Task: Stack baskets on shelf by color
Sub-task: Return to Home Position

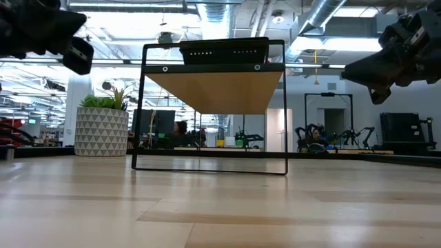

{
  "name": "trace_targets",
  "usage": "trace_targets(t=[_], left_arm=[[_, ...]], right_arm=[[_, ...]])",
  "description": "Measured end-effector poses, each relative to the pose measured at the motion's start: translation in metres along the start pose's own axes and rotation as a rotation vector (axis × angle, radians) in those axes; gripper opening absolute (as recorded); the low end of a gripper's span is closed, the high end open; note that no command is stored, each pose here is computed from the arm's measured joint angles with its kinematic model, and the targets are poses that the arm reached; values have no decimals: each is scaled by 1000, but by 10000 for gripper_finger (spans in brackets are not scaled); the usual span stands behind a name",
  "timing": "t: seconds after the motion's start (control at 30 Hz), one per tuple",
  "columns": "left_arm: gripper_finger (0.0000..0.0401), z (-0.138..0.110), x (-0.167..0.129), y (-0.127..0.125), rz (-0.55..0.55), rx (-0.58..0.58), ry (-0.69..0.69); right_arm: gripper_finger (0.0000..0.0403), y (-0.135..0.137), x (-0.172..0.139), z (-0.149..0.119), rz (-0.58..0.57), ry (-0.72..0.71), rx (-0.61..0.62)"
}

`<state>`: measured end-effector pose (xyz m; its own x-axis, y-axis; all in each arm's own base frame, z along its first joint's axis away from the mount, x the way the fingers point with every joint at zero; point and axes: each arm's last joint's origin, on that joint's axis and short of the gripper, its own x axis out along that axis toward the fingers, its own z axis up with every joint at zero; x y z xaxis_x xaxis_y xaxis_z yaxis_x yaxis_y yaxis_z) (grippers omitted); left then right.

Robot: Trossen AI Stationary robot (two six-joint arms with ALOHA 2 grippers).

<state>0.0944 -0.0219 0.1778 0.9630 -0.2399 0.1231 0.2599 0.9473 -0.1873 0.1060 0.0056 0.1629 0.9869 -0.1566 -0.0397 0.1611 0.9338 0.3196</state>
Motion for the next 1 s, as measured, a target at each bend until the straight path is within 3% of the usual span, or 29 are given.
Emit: trace_targets(t=[0.27,0.43,0.53,1.0], left_arm=[[0,-3,-2,16,142,12,34],[0,-3,-2,20,169,-7,33],[0,-3,-3,21,183,-11,33],[0,-4,-3,22,215,2,40]], right_arm=[[103,-4,1,1,-40,-11,-72],[103,-8,2,5,-86,-48,-90],[103,-7,2,9,-31,-76,-82],[103,-6,1,0,-24,15,-145]])
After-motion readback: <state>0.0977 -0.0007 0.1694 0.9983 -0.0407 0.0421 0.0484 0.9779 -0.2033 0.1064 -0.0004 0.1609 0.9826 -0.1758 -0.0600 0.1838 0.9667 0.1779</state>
